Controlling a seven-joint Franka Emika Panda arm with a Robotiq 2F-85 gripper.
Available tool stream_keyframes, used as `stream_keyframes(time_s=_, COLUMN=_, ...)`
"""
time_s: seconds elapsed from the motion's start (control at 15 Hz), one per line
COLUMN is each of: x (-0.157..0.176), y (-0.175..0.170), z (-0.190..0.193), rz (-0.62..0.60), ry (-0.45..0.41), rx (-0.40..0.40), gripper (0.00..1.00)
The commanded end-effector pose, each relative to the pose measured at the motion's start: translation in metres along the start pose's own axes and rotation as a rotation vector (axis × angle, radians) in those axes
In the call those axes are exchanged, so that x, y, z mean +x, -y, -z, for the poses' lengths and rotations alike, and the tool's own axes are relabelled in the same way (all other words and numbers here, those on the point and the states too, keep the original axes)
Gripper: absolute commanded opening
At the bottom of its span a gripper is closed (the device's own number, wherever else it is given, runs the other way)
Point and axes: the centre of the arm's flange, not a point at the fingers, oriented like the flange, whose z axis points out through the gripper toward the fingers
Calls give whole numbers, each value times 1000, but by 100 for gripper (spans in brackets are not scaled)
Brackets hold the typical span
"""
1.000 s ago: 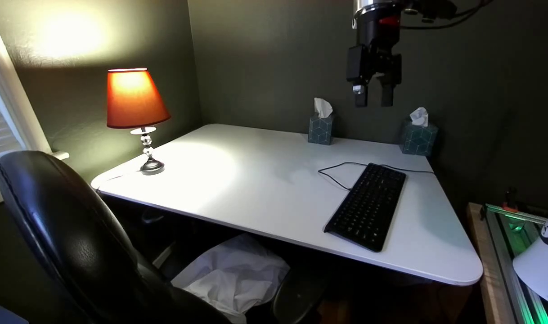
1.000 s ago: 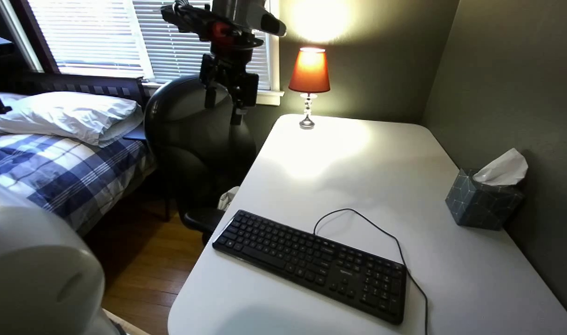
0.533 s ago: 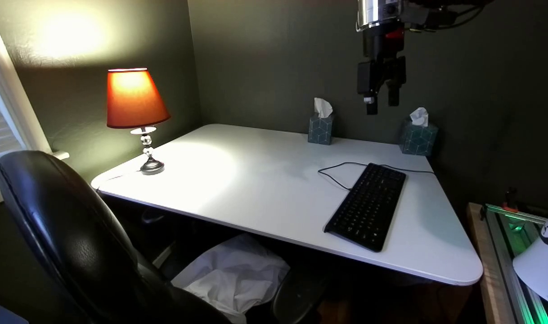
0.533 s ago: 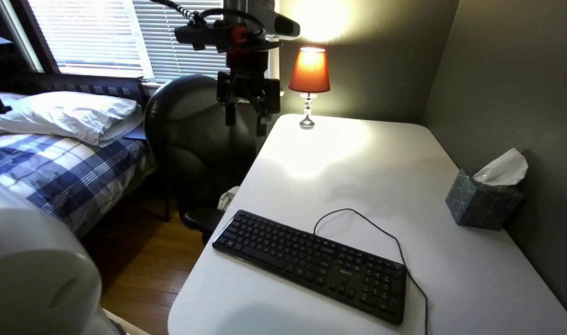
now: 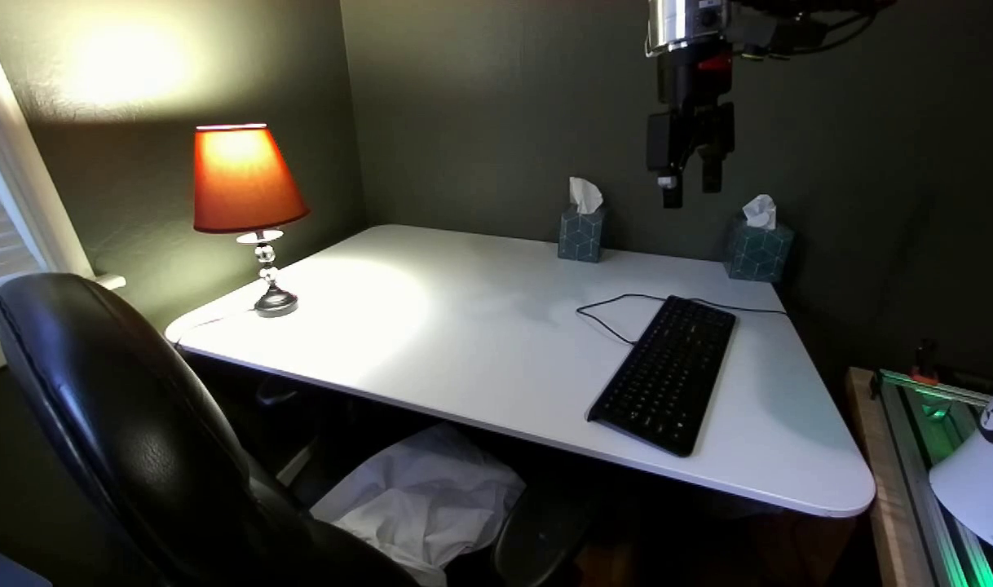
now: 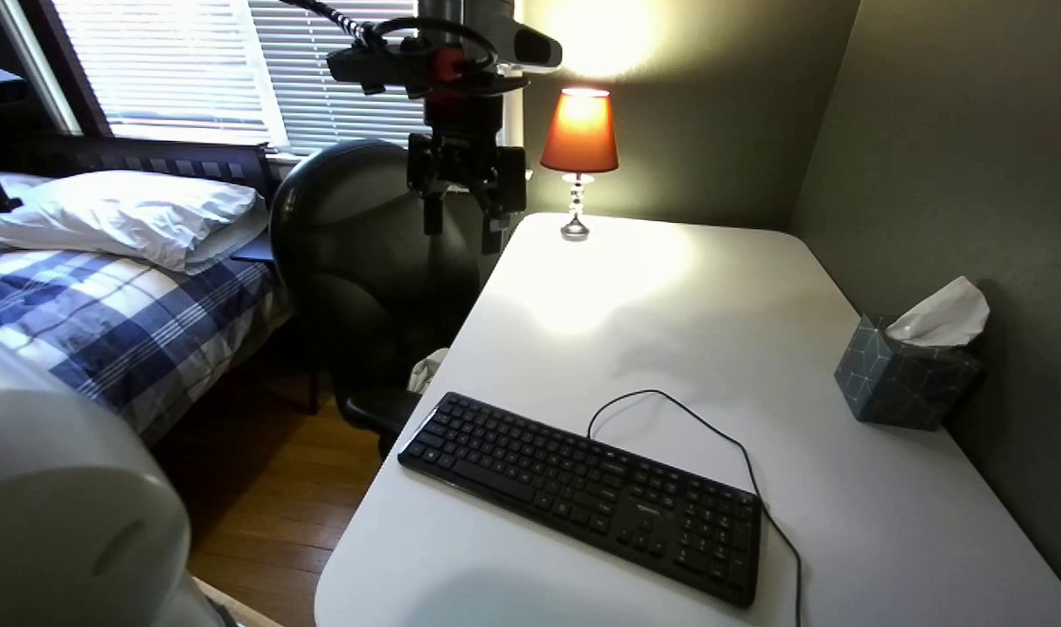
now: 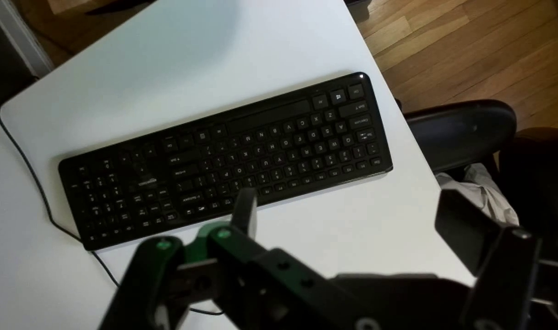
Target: Press a key on the keyboard.
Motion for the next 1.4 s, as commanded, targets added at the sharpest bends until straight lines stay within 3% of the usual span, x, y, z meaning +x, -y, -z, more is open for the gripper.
stream_keyframes(time_s=0.0, x=7, y=-8, z=-15, rz=-12, ry=22, rx=-27, gripper=100)
stream_keyframes(time_s=0.4, x=23, y=-22, z=-56, rz=38, ry=90, rx=-109, gripper=100)
stream_keyframes(time_s=0.6, x=30, y=-24, z=-76, rz=75, ry=125, rx=-127, gripper=66)
stream_keyframes(time_s=1.13, x=43, y=-29, z=-136, rz=194, ry=143, rx=-125, gripper=5)
stream_keyframes(time_s=1.33, x=48, y=-30, z=-154, rz=236, ry=138, rx=-133, gripper=0)
